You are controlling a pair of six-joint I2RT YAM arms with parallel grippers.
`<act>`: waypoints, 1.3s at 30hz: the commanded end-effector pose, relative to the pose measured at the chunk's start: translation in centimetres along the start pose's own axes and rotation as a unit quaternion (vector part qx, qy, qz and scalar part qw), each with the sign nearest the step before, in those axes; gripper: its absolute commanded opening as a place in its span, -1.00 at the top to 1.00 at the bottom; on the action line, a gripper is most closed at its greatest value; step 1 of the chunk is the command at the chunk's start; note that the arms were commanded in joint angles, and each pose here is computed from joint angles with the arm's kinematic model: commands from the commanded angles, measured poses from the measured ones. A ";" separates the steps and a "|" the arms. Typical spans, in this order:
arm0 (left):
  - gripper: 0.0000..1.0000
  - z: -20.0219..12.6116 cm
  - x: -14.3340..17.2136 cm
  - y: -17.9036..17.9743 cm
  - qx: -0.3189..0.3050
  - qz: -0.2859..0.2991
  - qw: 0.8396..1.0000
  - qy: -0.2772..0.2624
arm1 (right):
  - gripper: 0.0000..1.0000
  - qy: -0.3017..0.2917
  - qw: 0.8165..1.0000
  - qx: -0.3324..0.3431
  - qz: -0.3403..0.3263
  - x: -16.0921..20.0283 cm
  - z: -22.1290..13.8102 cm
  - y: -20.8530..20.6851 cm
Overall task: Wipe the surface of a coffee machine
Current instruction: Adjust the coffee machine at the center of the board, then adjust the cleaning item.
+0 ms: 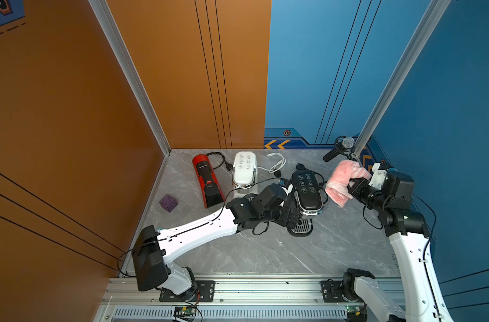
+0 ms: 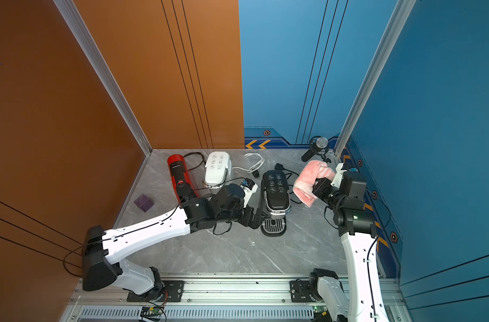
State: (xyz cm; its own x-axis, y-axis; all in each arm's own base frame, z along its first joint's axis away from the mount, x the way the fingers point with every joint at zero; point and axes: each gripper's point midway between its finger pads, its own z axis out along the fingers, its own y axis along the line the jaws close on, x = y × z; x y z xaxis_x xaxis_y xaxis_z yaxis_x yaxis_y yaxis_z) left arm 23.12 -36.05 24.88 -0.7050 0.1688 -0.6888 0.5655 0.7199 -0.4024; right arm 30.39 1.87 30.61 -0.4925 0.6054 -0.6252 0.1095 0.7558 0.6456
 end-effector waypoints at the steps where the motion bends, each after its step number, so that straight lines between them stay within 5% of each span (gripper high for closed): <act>1: -0.97 -2.7 -1.4 1.8 0.012 -0.031 0.999 -0.029 | 1.00 0.006 0.992 -0.122 -0.024 -0.4 -0.4 5.1; 11: -0.97 -7.3 -5.4 0.9 0.144 -0.111 0.981 -0.068 | 1.00 0.096 0.949 -0.286 -0.096 6.2 0.7 12.7; 18: -0.97 -7.4 -8.4 2.3 0.244 -0.238 0.935 -0.095 | 1.00 0.137 0.936 -0.309 -0.100 9.3 2.7 13.9; 28: -0.98 -6.3 -9.1 0.3 0.261 -0.245 0.930 -0.087 | 1.00 0.156 0.929 -0.305 -0.138 12.2 3.1 15.6; 34: -0.59 -4.7 -9.1 -1.5 0.269 -0.227 0.933 -0.073 | 1.00 0.160 0.920 -0.334 -0.130 12.6 2.3 17.2; 39: 0.18 -4.6 -9.3 -2.4 0.274 -0.208 0.936 -0.074 | 1.00 0.164 0.918 -0.334 -0.134 12.9 2.2 17.5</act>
State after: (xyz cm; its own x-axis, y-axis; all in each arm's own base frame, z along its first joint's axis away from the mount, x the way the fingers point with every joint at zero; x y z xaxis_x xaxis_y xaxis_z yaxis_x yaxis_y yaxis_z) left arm 26.84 -35.68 32.38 -0.8977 -0.1841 -0.4003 0.3391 0.2914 -0.8945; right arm 27.65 23.18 31.01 -0.7061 0.2102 -0.6762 -0.5199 0.4944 0.6966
